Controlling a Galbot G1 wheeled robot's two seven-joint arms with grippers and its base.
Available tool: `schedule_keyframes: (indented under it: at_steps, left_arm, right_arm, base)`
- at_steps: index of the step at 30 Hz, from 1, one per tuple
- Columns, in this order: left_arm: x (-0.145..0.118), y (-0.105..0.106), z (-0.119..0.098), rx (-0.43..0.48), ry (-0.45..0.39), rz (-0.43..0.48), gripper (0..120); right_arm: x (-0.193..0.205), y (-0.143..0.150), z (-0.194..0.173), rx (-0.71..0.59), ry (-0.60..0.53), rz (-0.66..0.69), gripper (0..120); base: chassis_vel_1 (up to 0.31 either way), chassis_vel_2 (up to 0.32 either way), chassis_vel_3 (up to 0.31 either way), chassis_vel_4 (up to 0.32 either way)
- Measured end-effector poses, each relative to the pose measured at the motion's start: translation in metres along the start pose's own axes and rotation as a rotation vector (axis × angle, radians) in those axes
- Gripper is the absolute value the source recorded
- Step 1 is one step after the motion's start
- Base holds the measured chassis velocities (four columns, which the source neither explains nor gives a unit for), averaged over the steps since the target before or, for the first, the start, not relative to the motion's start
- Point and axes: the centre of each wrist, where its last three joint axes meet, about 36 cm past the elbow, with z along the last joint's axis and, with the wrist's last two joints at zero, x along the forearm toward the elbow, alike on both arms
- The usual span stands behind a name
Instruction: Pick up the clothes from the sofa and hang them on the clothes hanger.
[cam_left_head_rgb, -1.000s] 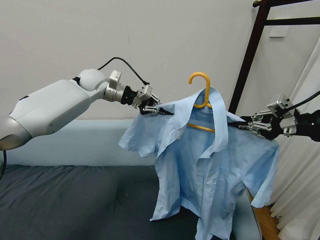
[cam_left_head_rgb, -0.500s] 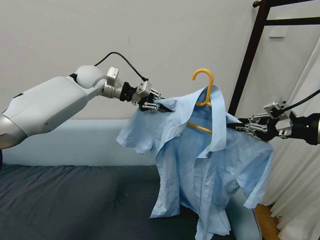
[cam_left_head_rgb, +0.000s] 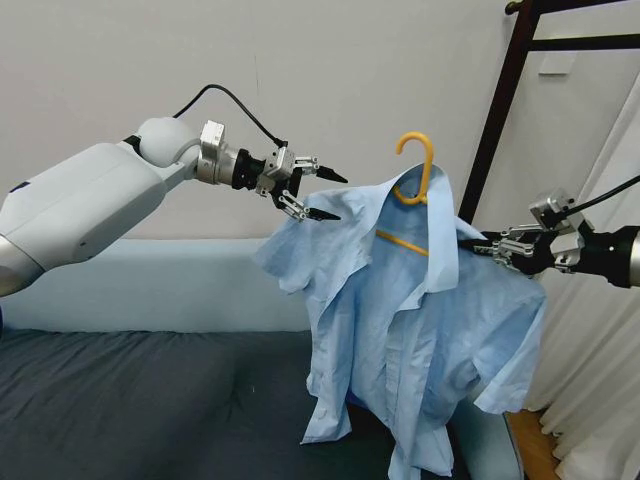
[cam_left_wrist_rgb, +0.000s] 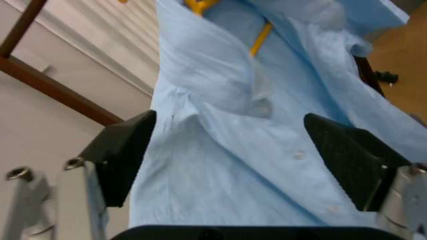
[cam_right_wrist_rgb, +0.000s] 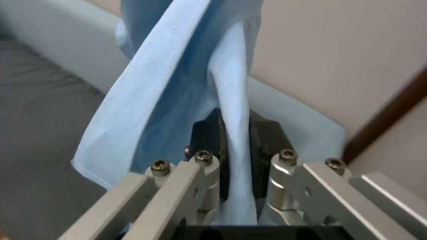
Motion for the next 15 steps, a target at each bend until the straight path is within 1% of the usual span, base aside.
schedule_keyframes:
  at_steps: [2, 3, 6, 9, 10, 11, 12, 13, 14, 15]
  left_arm:
    - [0.003, -0.013, 0.005, 0.009, -0.027, -0.045, 98]
    - [0.003, -0.013, 0.005, 0.009, -0.027, -0.045, 98]
    - [-0.003, -0.042, 0.014, 0.032, -0.067, -0.149, 100]
    - [-0.023, -0.08, 0.021, 0.069, -0.108, -0.271, 100]
    - [-0.023, -0.08, 0.021, 0.069, -0.108, -0.271, 100]
    - [-0.033, -0.094, 0.022, 0.085, -0.122, -0.309, 100]
    - [-0.04, -0.102, 0.022, 0.095, -0.131, -0.327, 100]
    - [-0.056, -0.122, 0.025, 0.119, -0.149, -0.376, 100]
    - [-0.056, -0.122, 0.025, 0.119, -0.149, -0.376, 100]
    - [-0.068, -0.136, 0.026, 0.137, -0.161, -0.409, 100]
  right_arm:
    - [0.001, 0.002, -0.003, -0.058, 0.01, 0.046, 8]
    - [0.001, 0.002, -0.003, -0.058, 0.01, 0.046, 8]
    - [0.009, 0.003, -0.016, -0.151, -0.011, 0.094, 8]
    - [0.024, 0.006, -0.035, -0.207, -0.052, 0.142, 8]
    - [0.024, 0.006, -0.035, -0.207, -0.052, 0.142, 8]
    - [0.029, 0.008, -0.041, -0.214, -0.061, 0.156, 8]
    - [0.032, 0.01, -0.045, -0.219, -0.066, 0.164, 8]
    - [0.038, 0.015, -0.052, -0.232, -0.075, 0.181, 8]
    - [0.038, 0.015, -0.052, -0.232, -0.075, 0.181, 8]
    - [0.041, 0.019, -0.055, -0.239, -0.078, 0.185, 8]
  base:
    - [0.0, 0.0, 0.0, 0.0]
    - [0.0, 0.0, 0.0, 0.0]
    - [0.0, 0.0, 0.0, 0.0]
    - [0.0, 0.0, 0.0, 0.0]
    - [0.0, 0.0, 0.0, 0.0]
    - [0.0, 0.0, 0.0, 0.0]
    - [0.0, 0.0, 0.0, 0.0]
    - [0.0, 0.0, 0.0, 0.0]
    - [0.0, 0.0, 0.0, 0.0]
    - [0.0, 0.0, 0.0, 0.0]
